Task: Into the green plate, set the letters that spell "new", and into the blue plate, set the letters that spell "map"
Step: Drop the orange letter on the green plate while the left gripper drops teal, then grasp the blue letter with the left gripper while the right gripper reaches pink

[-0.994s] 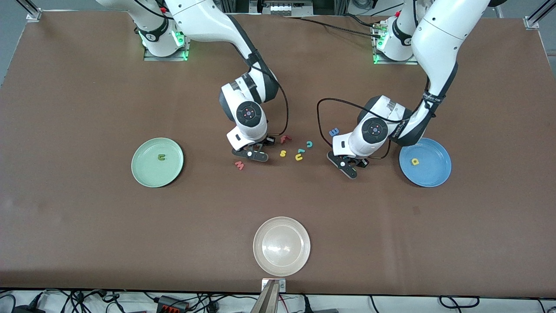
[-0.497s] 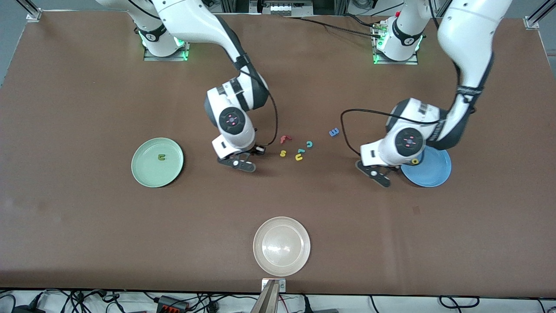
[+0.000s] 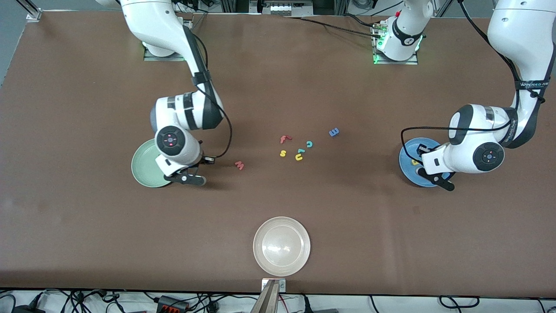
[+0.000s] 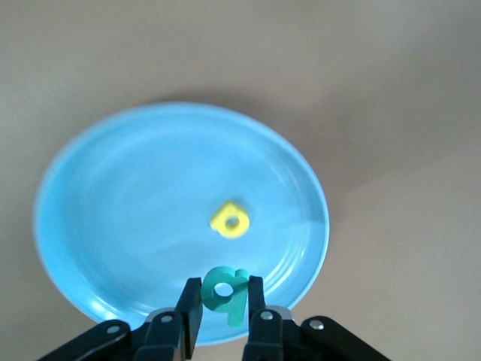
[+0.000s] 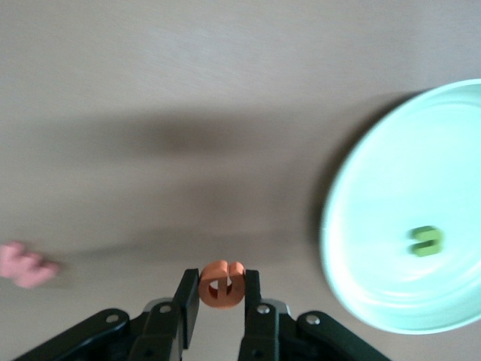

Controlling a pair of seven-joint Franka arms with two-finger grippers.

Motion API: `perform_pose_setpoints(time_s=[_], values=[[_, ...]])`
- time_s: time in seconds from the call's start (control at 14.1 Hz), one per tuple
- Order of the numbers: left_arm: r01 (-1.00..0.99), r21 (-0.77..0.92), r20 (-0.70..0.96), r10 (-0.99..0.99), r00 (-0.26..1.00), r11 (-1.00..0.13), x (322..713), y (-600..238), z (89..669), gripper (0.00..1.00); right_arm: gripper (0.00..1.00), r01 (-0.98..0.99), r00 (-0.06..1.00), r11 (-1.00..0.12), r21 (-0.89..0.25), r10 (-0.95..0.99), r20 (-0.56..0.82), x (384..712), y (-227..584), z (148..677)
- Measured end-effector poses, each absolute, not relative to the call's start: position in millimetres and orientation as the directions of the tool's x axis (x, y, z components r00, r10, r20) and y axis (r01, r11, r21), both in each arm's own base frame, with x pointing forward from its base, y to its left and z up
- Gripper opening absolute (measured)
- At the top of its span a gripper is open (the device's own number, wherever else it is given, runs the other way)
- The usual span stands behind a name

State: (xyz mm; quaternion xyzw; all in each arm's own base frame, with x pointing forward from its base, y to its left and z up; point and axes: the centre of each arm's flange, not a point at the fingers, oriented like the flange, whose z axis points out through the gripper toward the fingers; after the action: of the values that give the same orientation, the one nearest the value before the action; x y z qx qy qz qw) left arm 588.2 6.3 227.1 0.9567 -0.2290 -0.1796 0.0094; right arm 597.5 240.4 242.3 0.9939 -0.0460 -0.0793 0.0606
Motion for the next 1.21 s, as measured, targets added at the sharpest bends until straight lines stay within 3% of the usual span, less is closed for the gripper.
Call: perform_pose_setpoints(time_s=[0.14,0.21,0.5,0.71,1.07,1.21], values=[[-0.39,0.103,-0.383,-0.399,0.833,-0.915,572,3,207,0.29,0.28,-0.043,0.981,-0.991,0.126,-0.066,-0.18,592,211,242],[-0.374,0.102,-0.398,-0.383,0.834,-0.922,565,2,200,0.34,0.28,-0.033,0.98,-0.992,0.122,-0.056,-0.193,588,199,242],[-0.357,0.101,-0.404,-0.366,0.839,-0.929,561,3,199,0.69,0.28,-0.038,0.971,-0.994,0.099,-0.06,-0.233,570,174,244],[-0.318,0.078,-0.411,-0.321,0.853,-0.945,559,-42,216,0.97,0.28,-0.027,0.97,-0.995,0.096,-0.049,-0.24,566,169,240],[-0.228,0.009,-0.392,-0.213,0.895,-0.974,529,-188,255,1.0,0.28,0.013,0.975,-0.996,0.085,-0.006,-0.223,580,118,229],[-0.276,0.034,-0.359,-0.27,0.893,-0.96,516,-227,264,1.0,0.28,0.015,0.978,-0.996,0.091,-0.004,-0.206,583,114,225]])
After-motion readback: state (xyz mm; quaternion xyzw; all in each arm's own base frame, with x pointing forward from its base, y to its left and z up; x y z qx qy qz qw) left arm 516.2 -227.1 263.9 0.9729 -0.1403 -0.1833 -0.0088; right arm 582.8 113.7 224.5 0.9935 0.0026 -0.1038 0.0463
